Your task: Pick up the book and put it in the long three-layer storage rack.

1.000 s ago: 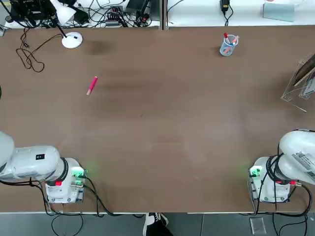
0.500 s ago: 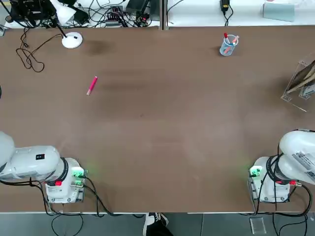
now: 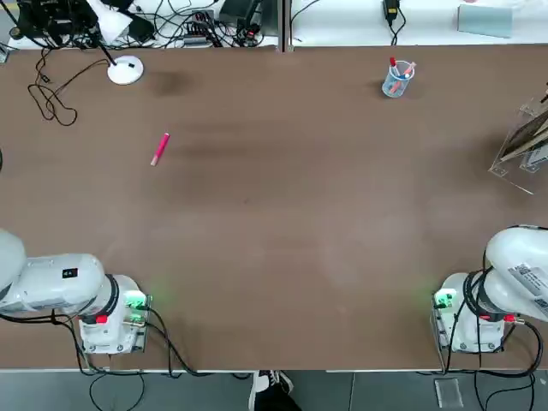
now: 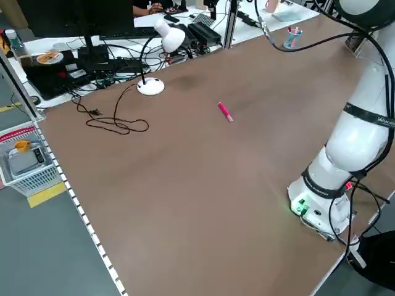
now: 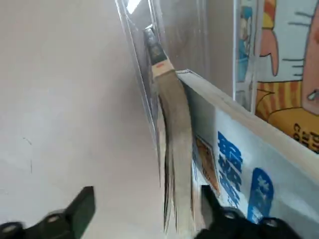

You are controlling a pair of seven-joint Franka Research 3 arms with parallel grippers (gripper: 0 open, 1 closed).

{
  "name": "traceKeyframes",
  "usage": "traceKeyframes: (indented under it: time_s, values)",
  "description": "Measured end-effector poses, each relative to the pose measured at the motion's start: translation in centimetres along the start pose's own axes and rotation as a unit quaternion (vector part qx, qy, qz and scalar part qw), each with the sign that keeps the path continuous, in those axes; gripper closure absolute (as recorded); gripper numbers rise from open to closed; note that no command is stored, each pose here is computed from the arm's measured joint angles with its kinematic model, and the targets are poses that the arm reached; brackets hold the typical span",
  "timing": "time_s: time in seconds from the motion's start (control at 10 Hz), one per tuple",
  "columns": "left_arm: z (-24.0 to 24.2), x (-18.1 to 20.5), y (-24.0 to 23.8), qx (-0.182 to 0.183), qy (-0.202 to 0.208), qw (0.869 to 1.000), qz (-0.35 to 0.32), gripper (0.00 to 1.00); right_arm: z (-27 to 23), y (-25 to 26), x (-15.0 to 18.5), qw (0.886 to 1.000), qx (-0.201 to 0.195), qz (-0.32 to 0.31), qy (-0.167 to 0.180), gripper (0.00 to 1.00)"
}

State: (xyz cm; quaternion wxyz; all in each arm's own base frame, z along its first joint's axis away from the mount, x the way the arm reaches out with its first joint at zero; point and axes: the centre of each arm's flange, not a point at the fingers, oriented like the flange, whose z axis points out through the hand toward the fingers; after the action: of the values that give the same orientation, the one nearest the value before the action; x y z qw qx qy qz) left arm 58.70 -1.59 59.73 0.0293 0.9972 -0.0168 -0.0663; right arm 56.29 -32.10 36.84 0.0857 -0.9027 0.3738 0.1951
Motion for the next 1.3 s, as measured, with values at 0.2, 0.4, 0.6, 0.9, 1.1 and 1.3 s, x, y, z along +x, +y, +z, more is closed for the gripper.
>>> traceKeyframes:
  time_s: [0.2, 0.4, 0.6, 0.9, 1.1, 1.3]
  values:
    - [0.0, 0.0, 0.0, 0.000, 0.000, 1.000, 0.000, 0.00, -0.1, -0.2, -0.1, 1.000, -0.001, -0.001, 0.000, 0.00]
    - [0.0, 0.0, 0.0, 0.000, 0.000, 1.000, 0.000, 0.00, 0.0, -0.5, -0.3, 1.000, -0.004, -0.004, -0.007, 0.00]
    - [0.0, 0.0, 0.0, 0.000, 0.000, 1.000, 0.000, 0.00, 0.0, -1.6, -0.9, 1.000, -0.012, -0.013, -0.016, 0.00]
    - [0.0, 0.0, 0.0, 0.000, 0.001, 1.000, 0.000, 0.00, -0.2, -5.1, -2.2, 0.998, -0.023, -0.048, -0.017, 0.00]
    - [-0.1, 0.0, 0.0, 0.000, 0.001, 1.000, 0.000, 0.00, 0.1, -7.6, -3.1, 0.995, -0.031, -0.096, -0.017, 0.00]
    - [-0.1, 0.0, 0.0, 0.000, 0.002, 1.000, 0.000, 0.00, 0.4, -9.5, -3.8, 0.989, -0.037, -0.141, -0.019, 0.00]
